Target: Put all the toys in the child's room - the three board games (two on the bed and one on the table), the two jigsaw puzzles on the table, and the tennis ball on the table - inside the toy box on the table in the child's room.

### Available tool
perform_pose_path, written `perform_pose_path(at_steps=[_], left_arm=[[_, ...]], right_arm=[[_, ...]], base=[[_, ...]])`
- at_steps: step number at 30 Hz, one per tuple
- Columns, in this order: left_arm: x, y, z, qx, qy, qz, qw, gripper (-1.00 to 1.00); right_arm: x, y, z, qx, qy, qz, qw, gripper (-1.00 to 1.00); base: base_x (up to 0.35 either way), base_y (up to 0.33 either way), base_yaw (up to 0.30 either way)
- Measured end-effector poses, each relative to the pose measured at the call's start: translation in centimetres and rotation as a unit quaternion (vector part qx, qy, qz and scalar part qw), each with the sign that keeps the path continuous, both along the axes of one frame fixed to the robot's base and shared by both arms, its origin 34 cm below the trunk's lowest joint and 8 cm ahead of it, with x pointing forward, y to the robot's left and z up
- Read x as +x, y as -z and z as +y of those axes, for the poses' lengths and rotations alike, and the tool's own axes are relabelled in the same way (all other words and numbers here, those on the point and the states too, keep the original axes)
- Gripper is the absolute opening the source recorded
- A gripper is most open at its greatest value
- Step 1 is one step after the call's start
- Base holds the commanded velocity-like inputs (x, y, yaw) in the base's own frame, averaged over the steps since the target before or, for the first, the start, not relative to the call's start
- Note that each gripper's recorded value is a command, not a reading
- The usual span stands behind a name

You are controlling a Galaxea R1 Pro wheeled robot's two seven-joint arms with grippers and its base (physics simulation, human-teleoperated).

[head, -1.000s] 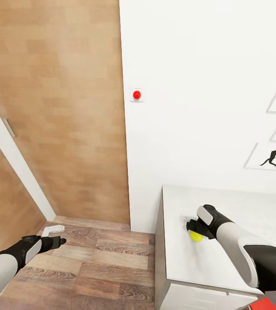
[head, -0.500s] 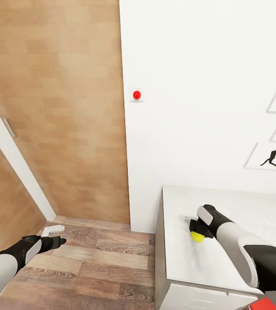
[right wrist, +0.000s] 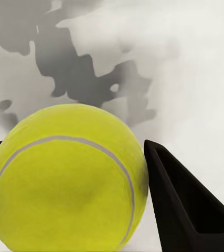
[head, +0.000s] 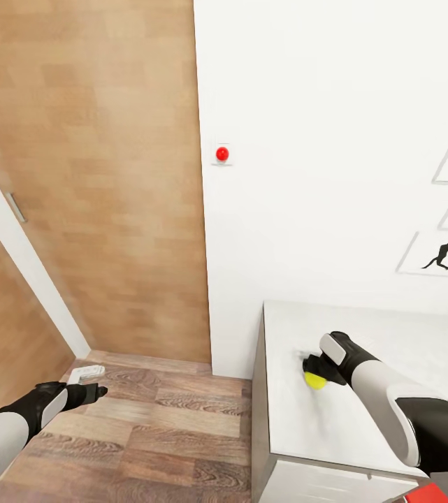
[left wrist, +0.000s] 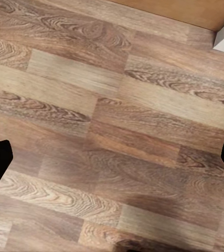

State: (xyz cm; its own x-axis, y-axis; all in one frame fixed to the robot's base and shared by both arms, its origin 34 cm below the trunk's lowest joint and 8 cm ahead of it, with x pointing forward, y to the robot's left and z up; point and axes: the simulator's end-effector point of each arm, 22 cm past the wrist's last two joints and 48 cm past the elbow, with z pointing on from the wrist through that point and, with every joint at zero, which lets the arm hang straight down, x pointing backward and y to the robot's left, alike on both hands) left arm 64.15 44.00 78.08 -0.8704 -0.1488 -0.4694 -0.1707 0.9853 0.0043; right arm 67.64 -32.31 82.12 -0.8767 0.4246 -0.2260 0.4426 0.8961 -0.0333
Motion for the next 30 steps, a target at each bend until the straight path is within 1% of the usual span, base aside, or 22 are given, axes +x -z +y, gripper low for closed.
perform_pose_path(at_steps=[11, 19, 30], left_arm=[[0.2, -0.6, 0.0, 0.000, 0.000, -0.005, 1.0000, 1.00], [0.5, -1.3, 0.0, 0.000, 0.000, -0.012, 0.9999, 1.00], [0.9, -2.2, 0.0, 0.001, 0.000, -0.021, 0.9998, 1.00]], right_arm=[[0.3, -0.7, 0.1, 0.002, 0.000, -0.007, 1.0000, -1.00], [0.8, -1.5, 0.5, 0.010, -0.003, -0.018, 0.9998, -1.00], [1.1, -2.5, 0.6, 0.013, -0.003, -0.027, 0.9995, -1.00]], base=[[0.000, 0.000, 0.000], [0.000, 0.000, 0.000], [0.000, 0.000, 0.000]])
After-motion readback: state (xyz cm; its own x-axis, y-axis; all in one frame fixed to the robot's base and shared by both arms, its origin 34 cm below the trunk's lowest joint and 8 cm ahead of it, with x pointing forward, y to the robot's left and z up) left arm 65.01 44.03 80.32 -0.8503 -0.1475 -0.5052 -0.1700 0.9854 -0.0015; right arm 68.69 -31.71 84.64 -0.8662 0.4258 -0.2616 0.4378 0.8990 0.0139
